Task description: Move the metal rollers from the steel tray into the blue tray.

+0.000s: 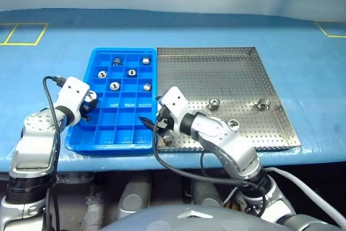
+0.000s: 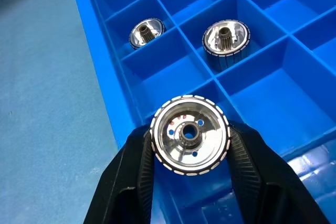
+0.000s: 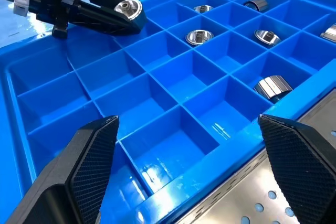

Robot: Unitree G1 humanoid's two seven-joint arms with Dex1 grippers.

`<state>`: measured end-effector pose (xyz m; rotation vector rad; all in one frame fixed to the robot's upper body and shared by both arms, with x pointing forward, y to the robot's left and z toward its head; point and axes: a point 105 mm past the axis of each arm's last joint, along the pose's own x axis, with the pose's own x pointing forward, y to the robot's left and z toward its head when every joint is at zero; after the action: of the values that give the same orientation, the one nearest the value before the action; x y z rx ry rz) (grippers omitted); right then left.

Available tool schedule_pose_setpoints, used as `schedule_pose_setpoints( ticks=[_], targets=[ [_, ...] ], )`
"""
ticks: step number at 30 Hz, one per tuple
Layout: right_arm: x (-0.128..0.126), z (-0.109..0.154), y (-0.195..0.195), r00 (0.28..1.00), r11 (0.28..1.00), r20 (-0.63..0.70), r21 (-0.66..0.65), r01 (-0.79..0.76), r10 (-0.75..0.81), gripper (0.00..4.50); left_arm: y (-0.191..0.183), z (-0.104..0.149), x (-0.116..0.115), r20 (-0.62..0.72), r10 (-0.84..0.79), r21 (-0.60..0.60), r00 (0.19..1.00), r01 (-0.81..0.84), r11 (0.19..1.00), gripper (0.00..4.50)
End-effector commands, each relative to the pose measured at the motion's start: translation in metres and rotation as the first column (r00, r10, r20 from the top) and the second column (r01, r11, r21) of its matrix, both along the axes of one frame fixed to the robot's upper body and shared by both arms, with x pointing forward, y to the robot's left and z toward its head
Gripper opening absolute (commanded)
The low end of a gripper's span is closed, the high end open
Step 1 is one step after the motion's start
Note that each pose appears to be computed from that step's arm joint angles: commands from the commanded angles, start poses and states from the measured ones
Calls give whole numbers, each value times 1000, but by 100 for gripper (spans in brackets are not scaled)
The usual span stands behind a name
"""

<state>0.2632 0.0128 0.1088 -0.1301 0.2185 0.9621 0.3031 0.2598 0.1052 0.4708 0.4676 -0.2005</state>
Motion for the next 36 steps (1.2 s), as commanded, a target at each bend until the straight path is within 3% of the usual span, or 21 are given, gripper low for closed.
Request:
schedule_pose_setpoints(
  ticks=[1, 3, 6, 12, 16, 20, 25, 30, 36],
  targets=[
    [1, 13, -3, 999, 999, 46, 40, 23, -25, 450, 11, 2, 10, 0, 48, 72, 999, -48, 996, 171],
    [2, 13, -6, 998, 998, 46, 46, 47, -49, 450, 11, -3, 12, -34, 41, 97, 999, -37, 995, 171],
    [2, 15, -13, 996, 996, 56, 44, 74, -76, 450, 4, -1, 13, -53, 4, 67, 999, 0, 998, 266],
    [0, 25, -48, 977, 982, 95, 36, 186, -189, 450, -24, 34, 25, -40, -222, 81, 974, 225, 971, 448],
    [-3, 29, -66, 964, 970, 104, 25, 243, -244, 450, -58, 61, 38, 7, -450, 101, 893, 447, 889, 448],
    [-8, 26, -90, 943, 947, 100, -6, 321, -319, 450, -116, 82, 53, 56, -696, 88, 716, 690, 718, 448],
    [-19, 19, -111, 919, 919, 76, -49, 391, -387, 450, -175, 71, 39, 37, -917, 29, 396, 917, 397, 448],
    [-36, 6, -132, 892, 885, 34, -110, 452, -451, 450, -213, 43, 20, -52, -994, -2, 99, 995, 99, 448],
    [-44, -2, -142, 852, 846, 5, -121, 519, -523, 450, -240, 21, 9, -114, -990, 1, -87, 996, -88, 448]
  ],
)
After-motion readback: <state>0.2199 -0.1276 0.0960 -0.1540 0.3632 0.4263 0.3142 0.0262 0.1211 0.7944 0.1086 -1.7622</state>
